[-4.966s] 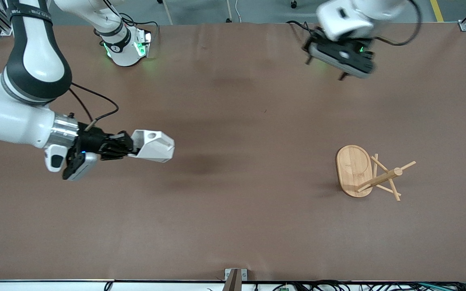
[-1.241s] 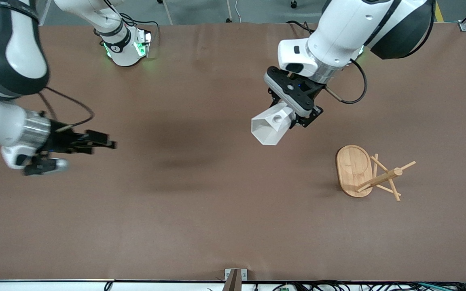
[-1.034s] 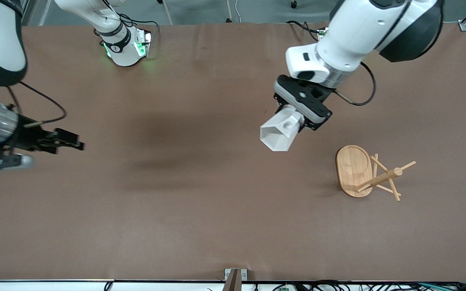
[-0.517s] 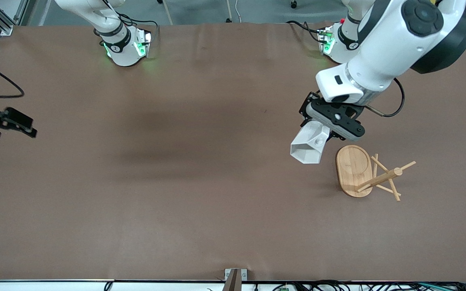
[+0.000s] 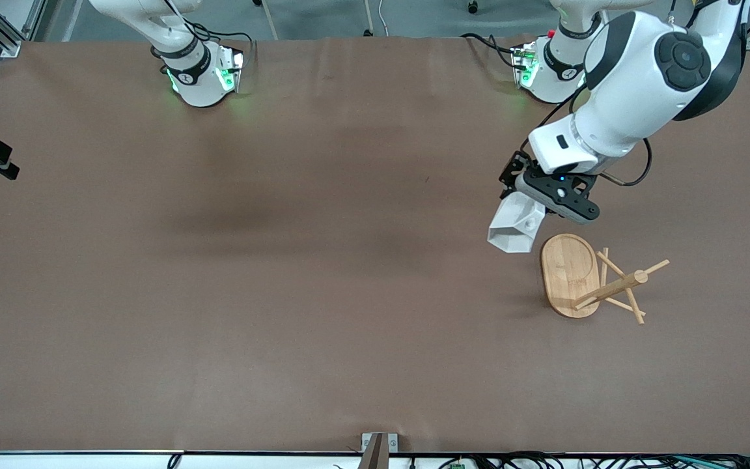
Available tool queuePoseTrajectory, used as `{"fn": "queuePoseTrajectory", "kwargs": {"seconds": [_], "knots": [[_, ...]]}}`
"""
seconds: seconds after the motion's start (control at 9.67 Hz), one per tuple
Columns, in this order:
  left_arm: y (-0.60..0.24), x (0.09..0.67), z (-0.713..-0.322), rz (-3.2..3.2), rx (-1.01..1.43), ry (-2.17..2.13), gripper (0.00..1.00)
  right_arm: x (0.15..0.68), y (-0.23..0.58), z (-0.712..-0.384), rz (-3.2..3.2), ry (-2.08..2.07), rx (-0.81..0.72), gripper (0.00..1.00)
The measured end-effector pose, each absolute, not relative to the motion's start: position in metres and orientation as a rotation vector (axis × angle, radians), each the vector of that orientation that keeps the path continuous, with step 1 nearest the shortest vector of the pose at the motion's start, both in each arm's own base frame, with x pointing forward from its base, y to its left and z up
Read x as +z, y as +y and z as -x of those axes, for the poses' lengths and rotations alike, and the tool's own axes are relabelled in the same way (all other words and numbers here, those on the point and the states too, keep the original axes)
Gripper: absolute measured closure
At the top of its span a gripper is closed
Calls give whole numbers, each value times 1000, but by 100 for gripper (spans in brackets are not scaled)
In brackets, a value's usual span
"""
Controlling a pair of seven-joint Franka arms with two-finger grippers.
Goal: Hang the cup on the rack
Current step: 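Lower the cup with the left gripper toward the wooden rack pegs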
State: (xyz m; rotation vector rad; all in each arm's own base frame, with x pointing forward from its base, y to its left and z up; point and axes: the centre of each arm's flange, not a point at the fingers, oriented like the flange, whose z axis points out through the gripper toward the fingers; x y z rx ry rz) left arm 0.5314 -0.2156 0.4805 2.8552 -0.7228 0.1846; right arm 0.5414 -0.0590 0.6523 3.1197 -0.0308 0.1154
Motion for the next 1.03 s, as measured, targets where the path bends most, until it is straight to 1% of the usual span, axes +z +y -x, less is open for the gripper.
{"fn": "queuePoseTrajectory", "kwargs": {"seconds": [0.21,0.41,0.72,1.03], "knots": [[-198,443,-527,-2876,177,-697,26,656,-60,-543,-3116,-12,144,0],[-168,420,-526,-2881,139,-734,26,665,-61,-547,-3109,-1,179,0],[-143,411,-529,-2872,126,-796,26,662,-78,-558,-3099,-47,179,0],[-115,407,-534,-2868,132,-830,26,655,-88,-557,-3102,-68,131,0]]}}
